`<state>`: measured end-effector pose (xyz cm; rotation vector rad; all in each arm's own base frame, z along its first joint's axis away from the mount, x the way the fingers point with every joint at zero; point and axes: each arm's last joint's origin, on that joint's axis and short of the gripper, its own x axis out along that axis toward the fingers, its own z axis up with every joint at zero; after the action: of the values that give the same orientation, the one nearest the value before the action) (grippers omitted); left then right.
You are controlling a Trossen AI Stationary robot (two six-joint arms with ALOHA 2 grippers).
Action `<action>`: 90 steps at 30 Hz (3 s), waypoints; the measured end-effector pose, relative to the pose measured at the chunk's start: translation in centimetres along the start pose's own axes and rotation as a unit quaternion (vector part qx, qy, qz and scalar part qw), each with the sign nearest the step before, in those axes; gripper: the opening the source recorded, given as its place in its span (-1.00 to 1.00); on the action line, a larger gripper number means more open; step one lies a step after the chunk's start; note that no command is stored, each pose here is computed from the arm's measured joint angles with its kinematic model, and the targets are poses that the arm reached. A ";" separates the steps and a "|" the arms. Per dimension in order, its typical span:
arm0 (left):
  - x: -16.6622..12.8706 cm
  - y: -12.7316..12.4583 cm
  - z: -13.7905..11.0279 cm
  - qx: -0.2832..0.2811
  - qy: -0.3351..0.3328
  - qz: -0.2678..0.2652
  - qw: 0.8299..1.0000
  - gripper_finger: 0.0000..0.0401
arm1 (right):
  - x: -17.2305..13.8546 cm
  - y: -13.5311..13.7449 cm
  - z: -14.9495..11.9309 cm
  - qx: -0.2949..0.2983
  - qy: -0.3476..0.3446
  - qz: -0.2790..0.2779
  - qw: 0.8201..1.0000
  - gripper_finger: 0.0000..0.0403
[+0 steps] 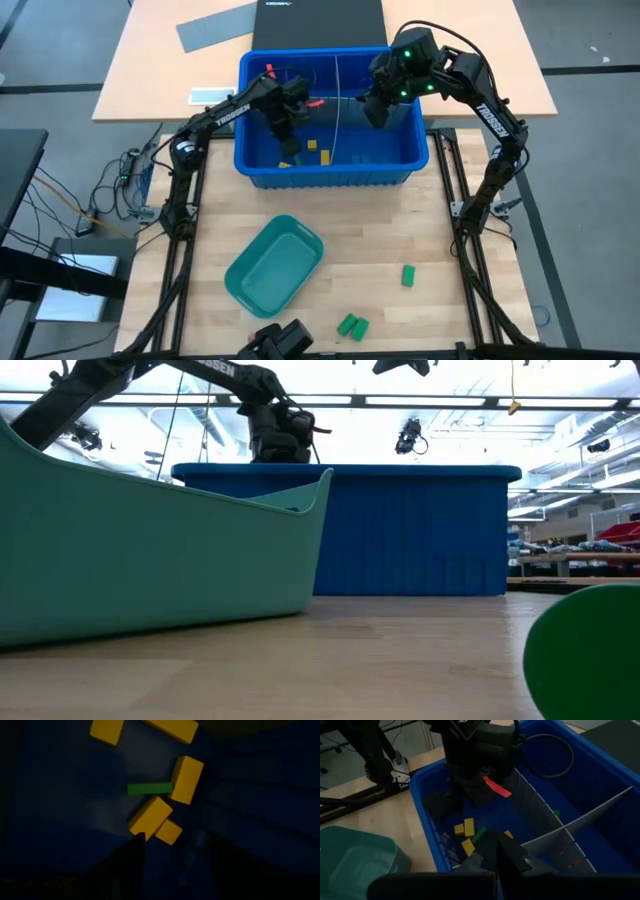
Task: Sort Items/Unsort Items
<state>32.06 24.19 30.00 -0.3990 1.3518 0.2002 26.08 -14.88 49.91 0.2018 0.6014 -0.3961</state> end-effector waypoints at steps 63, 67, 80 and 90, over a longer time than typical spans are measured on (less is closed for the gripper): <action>-2.3 1.2 1.2 0.031 -0.099 -0.005 0.995 -0.99 | -0.5 -1.1 -0.1 -0.056 0.000 -0.027 0.998 -1.00; -4.7 1.9 0.9 0.027 -0.149 -0.076 0.986 -1.00 | -0.4 -1.1 -0.1 -0.057 0.000 -0.027 0.998 -1.00; -6.0 2.3 -0.4 0.026 -0.123 -0.096 0.987 -0.99 | -0.4 -1.1 -0.1 -0.057 0.002 -0.027 0.998 -1.00; -0.1 0.5 0.1 0.024 -0.022 -0.023 0.999 -0.70 | -0.4 -1.1 -0.1 -0.035 0.001 -0.024 0.999 -1.00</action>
<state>31.96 24.73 30.06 -0.3828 1.3005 0.1369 25.24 -15.69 50.02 0.1208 0.6221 -0.4214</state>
